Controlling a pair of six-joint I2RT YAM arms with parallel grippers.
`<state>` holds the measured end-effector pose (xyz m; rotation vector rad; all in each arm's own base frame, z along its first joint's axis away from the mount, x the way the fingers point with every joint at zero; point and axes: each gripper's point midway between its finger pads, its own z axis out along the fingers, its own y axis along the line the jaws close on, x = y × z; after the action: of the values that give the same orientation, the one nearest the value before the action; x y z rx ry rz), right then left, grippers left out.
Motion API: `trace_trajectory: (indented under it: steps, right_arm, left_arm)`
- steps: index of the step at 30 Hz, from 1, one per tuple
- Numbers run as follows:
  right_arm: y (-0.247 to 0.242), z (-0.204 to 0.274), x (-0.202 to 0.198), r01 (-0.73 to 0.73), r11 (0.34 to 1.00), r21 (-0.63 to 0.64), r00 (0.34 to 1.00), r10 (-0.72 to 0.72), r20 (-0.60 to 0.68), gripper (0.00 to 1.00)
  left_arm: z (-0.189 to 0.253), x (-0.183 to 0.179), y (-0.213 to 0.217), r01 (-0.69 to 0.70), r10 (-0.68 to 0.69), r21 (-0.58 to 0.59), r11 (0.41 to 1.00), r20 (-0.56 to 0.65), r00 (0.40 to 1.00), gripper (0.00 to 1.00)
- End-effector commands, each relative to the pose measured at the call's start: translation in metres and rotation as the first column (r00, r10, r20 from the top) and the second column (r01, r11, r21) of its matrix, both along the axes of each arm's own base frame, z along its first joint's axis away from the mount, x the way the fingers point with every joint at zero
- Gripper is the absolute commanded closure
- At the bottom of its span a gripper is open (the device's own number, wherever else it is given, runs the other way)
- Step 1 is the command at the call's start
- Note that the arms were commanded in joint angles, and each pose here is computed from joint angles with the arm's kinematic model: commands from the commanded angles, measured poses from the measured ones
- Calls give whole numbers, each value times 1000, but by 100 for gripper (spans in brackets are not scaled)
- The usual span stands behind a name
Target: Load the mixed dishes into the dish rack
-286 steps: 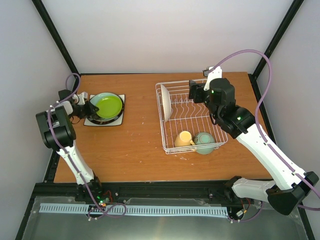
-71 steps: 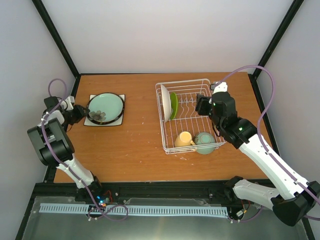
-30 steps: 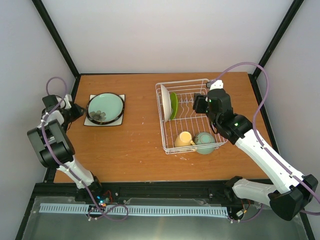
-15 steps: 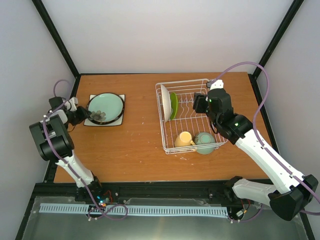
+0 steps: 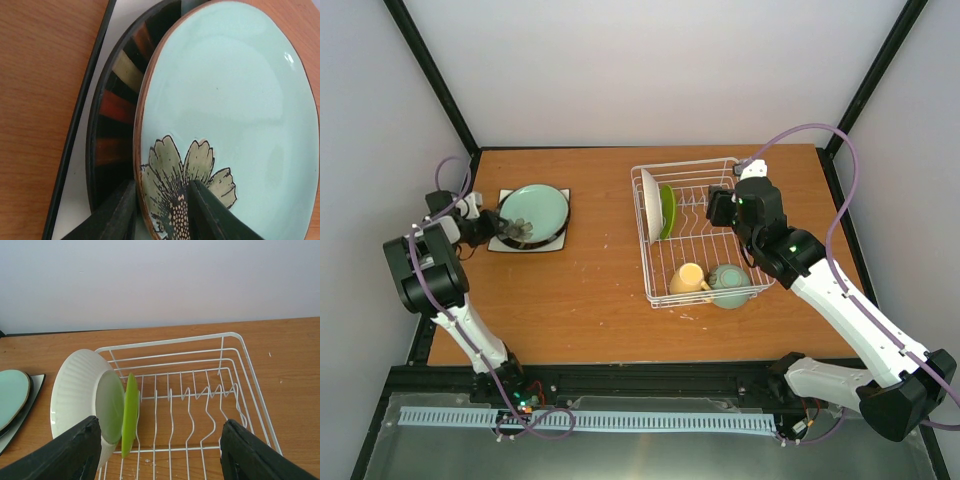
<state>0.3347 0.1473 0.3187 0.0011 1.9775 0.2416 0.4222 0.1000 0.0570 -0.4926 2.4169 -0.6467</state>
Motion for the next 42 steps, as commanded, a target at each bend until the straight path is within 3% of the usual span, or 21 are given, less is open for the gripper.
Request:
trace_trajectory:
  steps: [1,3,8,18,35,39,42]
  right_arm:
    - [-4,14,2,17,1000,11,999,-18,31,35]
    - [-4,13,2,17,1000,10,999,-18,29,35]
    - [-4,13,2,17,1000,11,999,-17,30,35]
    - [-2,11,2,11,1000,21,1000,-11,23,36]
    - [10,14,1,-45,996,72,999,43,23,38]
    - [34,17,-2,-171,980,99,985,168,35,39]
    - [87,24,-17,-463,877,127,886,459,60,42]
  left_arm:
    - [-19,3,-4,21,-21,7,1000,-38,999,69]
    - [-24,3,-5,27,-27,8,1000,-50,998,72]
    - [-34,2,-11,48,-49,-18,999,-66,997,99]
    - [-11,4,-16,67,-67,-21,998,-9,998,99]
    - [81,10,-29,115,-110,-14,993,202,973,99]
    - [81,8,-31,125,-119,-18,992,212,970,99]
    - [73,6,-34,132,-123,-28,991,209,970,99]
